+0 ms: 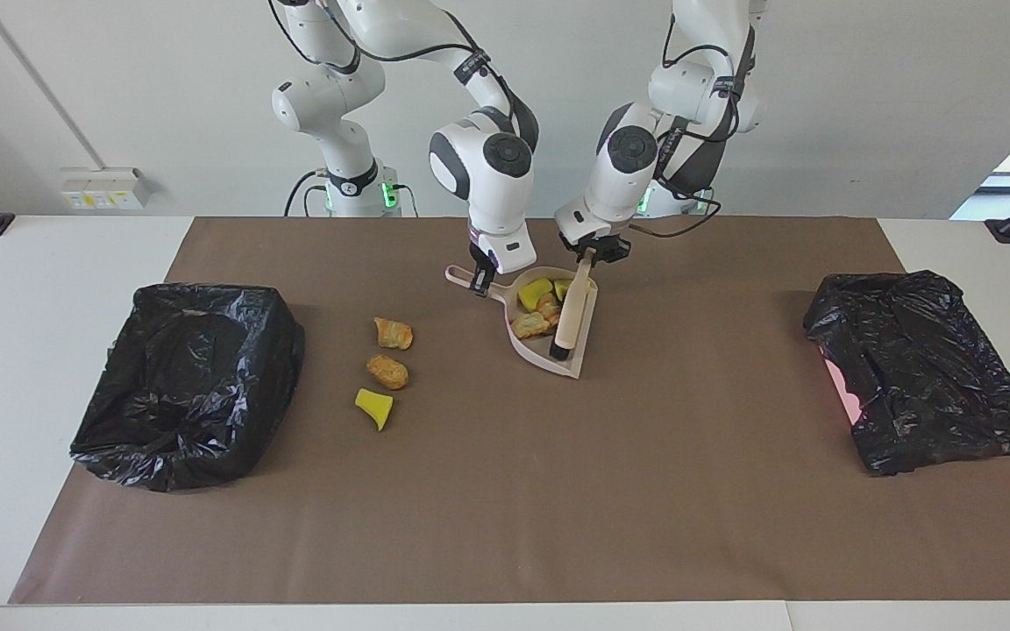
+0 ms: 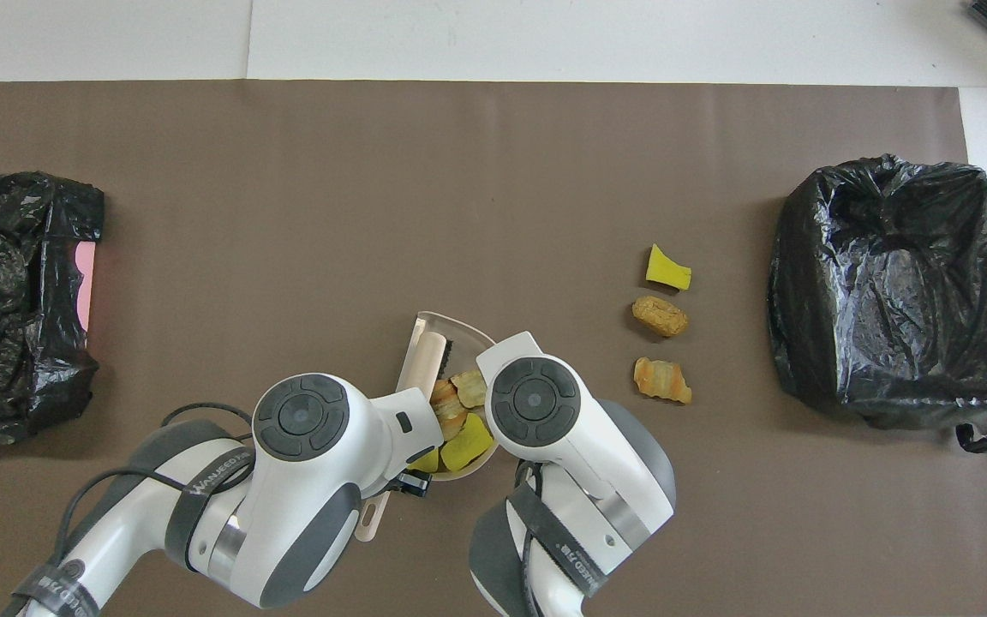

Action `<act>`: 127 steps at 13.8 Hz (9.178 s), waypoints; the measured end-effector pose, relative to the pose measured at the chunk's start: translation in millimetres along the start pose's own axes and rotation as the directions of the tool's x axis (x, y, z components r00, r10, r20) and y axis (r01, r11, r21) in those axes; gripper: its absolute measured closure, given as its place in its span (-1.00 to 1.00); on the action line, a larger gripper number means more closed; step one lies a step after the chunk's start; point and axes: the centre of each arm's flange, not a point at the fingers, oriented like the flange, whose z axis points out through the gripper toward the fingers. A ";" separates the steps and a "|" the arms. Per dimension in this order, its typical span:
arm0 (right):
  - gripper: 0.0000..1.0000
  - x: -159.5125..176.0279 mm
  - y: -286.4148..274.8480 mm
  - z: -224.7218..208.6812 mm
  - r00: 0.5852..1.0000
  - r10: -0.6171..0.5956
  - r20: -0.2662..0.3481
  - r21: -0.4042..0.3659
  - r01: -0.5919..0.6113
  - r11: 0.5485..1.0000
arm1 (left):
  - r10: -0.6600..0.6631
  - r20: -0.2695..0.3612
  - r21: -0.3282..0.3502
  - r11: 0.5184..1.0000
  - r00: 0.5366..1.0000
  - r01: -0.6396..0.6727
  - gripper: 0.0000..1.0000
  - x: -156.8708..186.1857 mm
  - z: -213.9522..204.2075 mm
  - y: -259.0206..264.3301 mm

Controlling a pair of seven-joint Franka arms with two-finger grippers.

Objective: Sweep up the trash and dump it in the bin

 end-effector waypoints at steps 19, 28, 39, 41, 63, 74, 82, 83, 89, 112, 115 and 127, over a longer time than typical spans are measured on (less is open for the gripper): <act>0.37 -223.3 137.9 -152.8 0.989 0.123 -0.085 0.016 -0.122 0.992 | -0.409 -0.043 0.012 0.912 0.912 0.409 0.47 -50.9 -2.0 59.7; 0.37 -502.5 237.4 -146.6 0.982 0.185 0.038 -0.062 -0.182 0.981 | -0.389 -0.079 0.076 0.916 0.918 0.394 0.47 -140.3 61.5 169.5; 0.37 -489.2 293.4 -140.7 0.859 -0.223 0.461 -0.125 0.312 0.942 | -0.396 -0.085 0.073 0.913 0.914 0.402 0.47 -137.4 94.6 172.0; 0.37 -478.9 295.0 -134.5 0.810 -0.293 0.508 -0.099 0.394 0.914 | -0.398 -0.085 0.071 0.912 0.913 0.404 0.41 -136.2 93.9 171.4; 0.37 -418.1 267.9 -186.6 0.471 -0.335 0.816 -0.005 0.585 0.811 | -0.142 -0.307 0.067 0.983 0.941 0.170 -1.00 -23.9 -330.5 -163.3; 0.37 -323.6 207.4 -222.0 0.910 0.106 0.400 -0.340 0.040 0.940 | -0.091 -0.229 0.070 0.992 0.969 0.110 -1.00 -22.8 -358.9 -217.5; 0.37 -191.3 167.3 -181.0 0.814 0.580 0.020 -0.266 -0.555 0.788 | -0.119 -0.242 0.072 0.987 0.963 0.141 -1.00 -36.3 -366.5 -235.7; 0.37 -171.5 162.7 -170.1 0.771 0.637 0.007 -0.247 -0.616 0.748 | -0.125 -0.244 0.071 0.987 0.962 0.146 -1.00 -39.3 -367.8 -241.5; 0.37 -53.9 159.3 -129.5 0.489 0.868 -0.080 -0.014 -0.872 0.490 | -0.121 -0.242 0.074 0.987 0.963 0.143 -1.00 -40.9 -368.0 -244.2; 0.04 124.3 114.6 -17.2 0.313 0.941 -0.129 0.198 -0.922 0.334 | -0.162 -0.226 0.091 0.978 0.961 0.186 -1.00 -44.9 -363.6 -264.5; -0.66 121.8 114.0 -27.6 0.310 0.940 -0.141 0.205 -0.920 0.335 | -0.162 -0.226 0.091 0.978 0.961 0.186 -1.00 -44.9 -363.6 -264.5; -1.00 25.5 -52.2 -114.1 0.420 0.907 0.017 0.175 -0.895 0.411 | -0.149 -0.196 0.087 0.982 0.969 0.168 -1.00 -41.9 -358.9 -247.2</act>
